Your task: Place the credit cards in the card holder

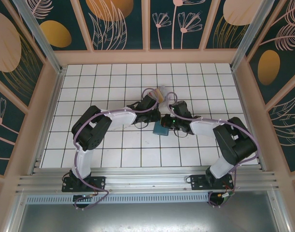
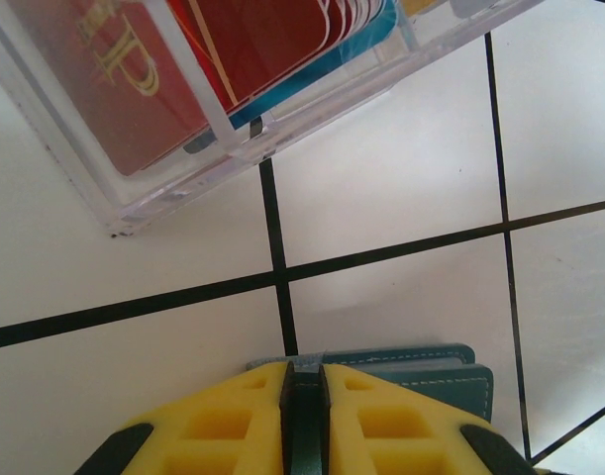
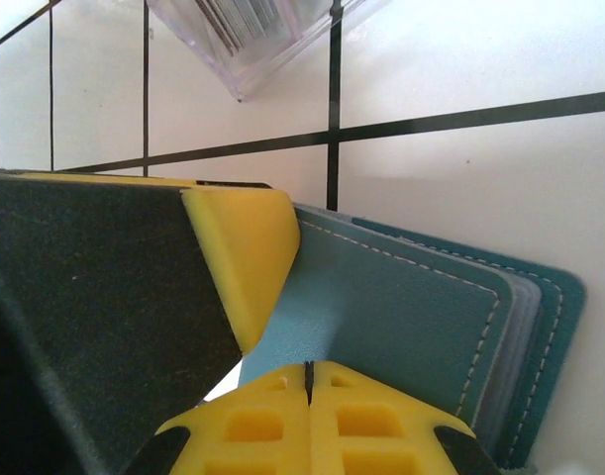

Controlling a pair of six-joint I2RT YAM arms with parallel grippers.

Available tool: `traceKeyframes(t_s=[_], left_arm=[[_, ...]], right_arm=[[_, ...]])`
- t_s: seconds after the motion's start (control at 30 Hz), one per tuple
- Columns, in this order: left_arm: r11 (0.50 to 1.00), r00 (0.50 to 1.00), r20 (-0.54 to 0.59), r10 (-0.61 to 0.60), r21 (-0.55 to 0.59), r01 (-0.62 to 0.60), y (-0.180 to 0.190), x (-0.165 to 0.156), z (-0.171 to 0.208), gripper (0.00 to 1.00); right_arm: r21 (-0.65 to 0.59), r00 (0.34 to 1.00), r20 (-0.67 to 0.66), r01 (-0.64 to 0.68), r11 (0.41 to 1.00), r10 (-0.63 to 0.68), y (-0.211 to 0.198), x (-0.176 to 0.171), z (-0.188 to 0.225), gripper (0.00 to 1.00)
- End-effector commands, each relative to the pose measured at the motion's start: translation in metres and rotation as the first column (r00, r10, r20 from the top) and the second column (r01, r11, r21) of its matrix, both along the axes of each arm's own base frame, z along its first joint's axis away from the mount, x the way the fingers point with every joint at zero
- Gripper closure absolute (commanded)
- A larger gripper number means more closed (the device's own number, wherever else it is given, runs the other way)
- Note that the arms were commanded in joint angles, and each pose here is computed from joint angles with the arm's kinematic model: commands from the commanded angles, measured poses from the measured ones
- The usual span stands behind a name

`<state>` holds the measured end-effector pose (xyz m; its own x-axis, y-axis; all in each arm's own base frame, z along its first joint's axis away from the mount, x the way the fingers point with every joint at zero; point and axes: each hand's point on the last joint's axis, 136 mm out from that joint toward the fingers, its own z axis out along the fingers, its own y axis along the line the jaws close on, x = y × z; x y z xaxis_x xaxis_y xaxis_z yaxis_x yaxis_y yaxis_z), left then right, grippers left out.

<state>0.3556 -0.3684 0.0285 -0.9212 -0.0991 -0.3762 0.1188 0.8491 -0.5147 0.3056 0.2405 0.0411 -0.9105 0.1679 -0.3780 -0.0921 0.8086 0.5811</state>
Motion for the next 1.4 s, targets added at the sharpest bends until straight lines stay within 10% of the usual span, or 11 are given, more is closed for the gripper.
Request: traceKeyframes(t_s=[0.0, 1.13, 1.37], left_arm=[[0.996, 0.993, -0.116, -0.01, 0.084, 0.02, 0.016, -0.031, -0.033, 0.82], [0.998, 1.0, 0.004, -0.03, 0.057, 0.03, 0.015, -0.02, -0.003, 0.82], [1.0, 0.995, 0.098, 0.016, 0.016, -0.018, 0.025, -0.009, 0.056, 0.63]], right_arm=[[-0.139, 0.999, -0.054, -0.015, 0.99, 0.008, -0.014, -0.028, -0.033, 1.0], [-0.589, 0.988, 0.129, 0.003, 0.808, 0.089, -0.056, -0.122, -0.1, 1.0], [-0.502, 0.983, 0.174, 0.039, 0.864, 0.057, -0.034, -0.092, -0.059, 1.0]])
